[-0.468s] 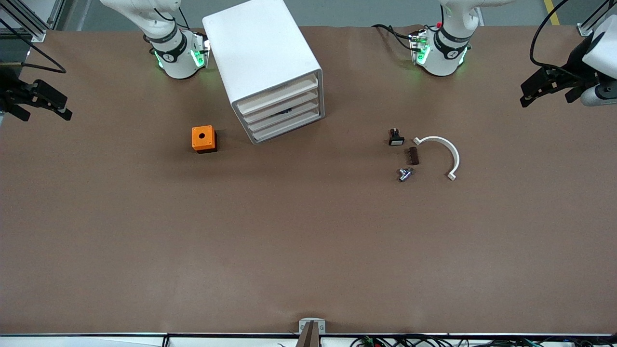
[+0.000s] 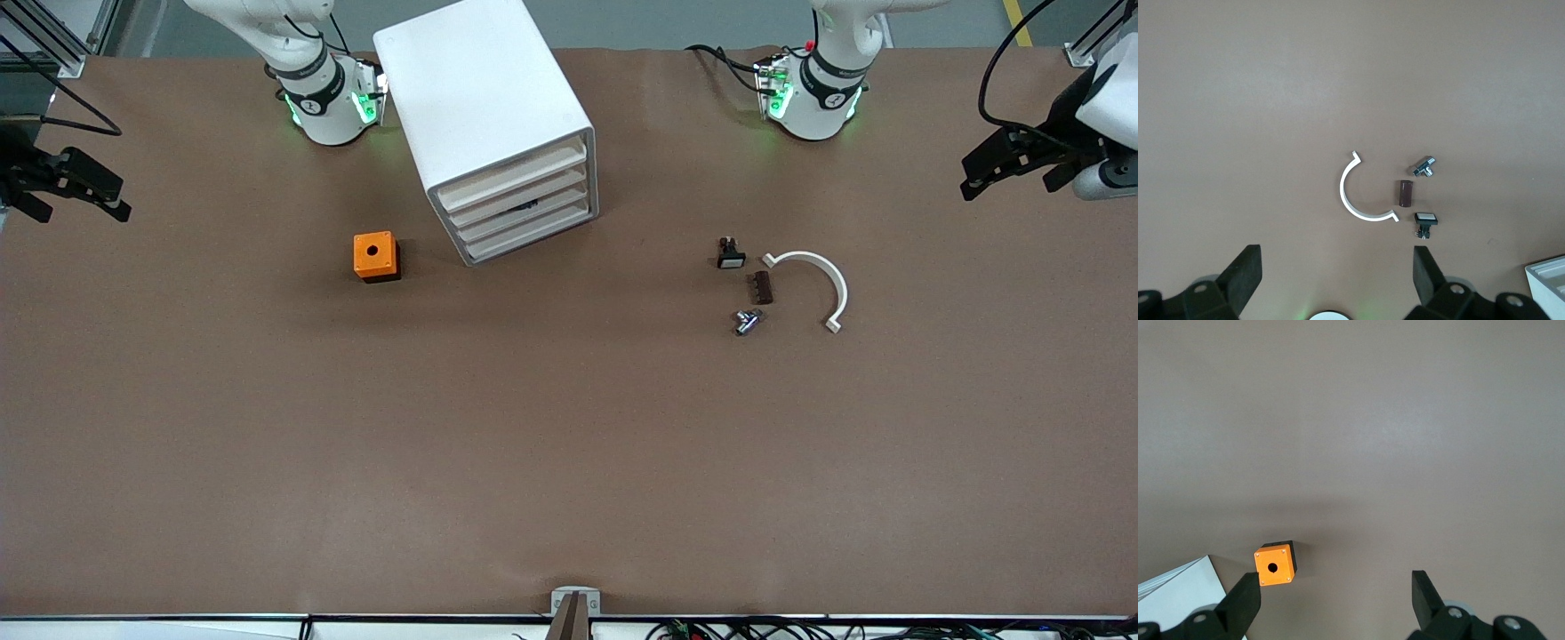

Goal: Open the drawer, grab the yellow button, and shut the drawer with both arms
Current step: 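Move the left gripper toward the white drawer cabinet, then hook the left gripper onto the cabinet's drawer front, then pull the drawer open with the left gripper, then withdraw the left gripper while the right gripper reaches toward the drawer, then grasp the yellow push-button switch in the drawer with the right gripper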

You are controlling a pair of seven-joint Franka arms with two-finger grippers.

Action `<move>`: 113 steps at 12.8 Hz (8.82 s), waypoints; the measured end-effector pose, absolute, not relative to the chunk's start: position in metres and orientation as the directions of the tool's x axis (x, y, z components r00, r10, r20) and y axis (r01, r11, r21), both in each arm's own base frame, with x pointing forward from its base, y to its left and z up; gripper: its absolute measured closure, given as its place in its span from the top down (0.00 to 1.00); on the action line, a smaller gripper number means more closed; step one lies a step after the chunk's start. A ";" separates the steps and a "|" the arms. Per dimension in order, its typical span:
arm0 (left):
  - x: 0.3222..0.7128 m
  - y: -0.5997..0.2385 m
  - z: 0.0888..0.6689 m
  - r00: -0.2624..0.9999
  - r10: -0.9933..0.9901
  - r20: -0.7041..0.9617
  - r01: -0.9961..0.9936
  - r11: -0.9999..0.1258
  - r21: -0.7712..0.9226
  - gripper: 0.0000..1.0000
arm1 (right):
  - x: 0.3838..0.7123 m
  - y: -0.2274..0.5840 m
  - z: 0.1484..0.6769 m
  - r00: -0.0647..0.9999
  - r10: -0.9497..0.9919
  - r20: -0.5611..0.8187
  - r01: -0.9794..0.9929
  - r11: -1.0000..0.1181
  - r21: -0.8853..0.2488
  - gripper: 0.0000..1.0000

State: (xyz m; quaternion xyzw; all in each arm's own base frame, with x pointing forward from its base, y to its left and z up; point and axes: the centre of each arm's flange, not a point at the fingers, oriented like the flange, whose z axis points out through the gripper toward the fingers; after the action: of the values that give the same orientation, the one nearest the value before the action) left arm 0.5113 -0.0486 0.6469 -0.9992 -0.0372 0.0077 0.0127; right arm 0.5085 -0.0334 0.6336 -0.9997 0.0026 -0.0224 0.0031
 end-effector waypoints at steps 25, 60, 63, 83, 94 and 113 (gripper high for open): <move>0.576 -0.345 0.395 -0.065 0.884 -0.462 0.849 -0.195 -0.491 1.00 | 0.506 -0.031 0.631 1.000 -0.001 0.021 -0.001 -1.000 -0.008 1.00; 0.559 -0.403 0.289 -0.627 0.777 -0.059 0.333 0.198 -0.922 0.10 | 0.509 -0.033 0.624 1.000 -0.004 0.006 -0.004 -1.000 -0.011 1.00; 0.568 -0.398 0.289 -0.636 0.765 -0.101 0.368 0.186 -0.911 0.26 | 0.528 -0.037 0.586 0.998 -0.008 -0.068 -0.009 -1.000 -0.015 1.00; 0.685 -0.160 0.349 -0.012 0.965 -0.260 0.932 -0.083 -0.352 1.00 | 0.475 0.344 0.556 0.706 -0.702 -0.092 -0.702 -0.711 0.034 1.00; 0.675 -0.149 0.452 0.507 0.831 -0.229 0.835 -0.539 -0.108 1.00 | 0.417 0.494 0.436 0.539 -0.842 -0.031 -0.841 -0.540 0.036 1.00; 0.654 -0.176 0.455 0.801 0.558 -0.218 0.555 -0.828 -0.084 1.00 | 0.429 0.498 0.406 0.531 -0.847 0.021 -0.847 -0.530 0.038 0.41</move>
State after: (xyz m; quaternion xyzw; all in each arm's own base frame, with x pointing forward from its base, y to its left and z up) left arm 0.6542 -0.1760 0.4554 -0.9488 -0.2933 0.1171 0.0079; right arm 0.4295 0.4981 0.4058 -0.8746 0.4843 0.0000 -0.0215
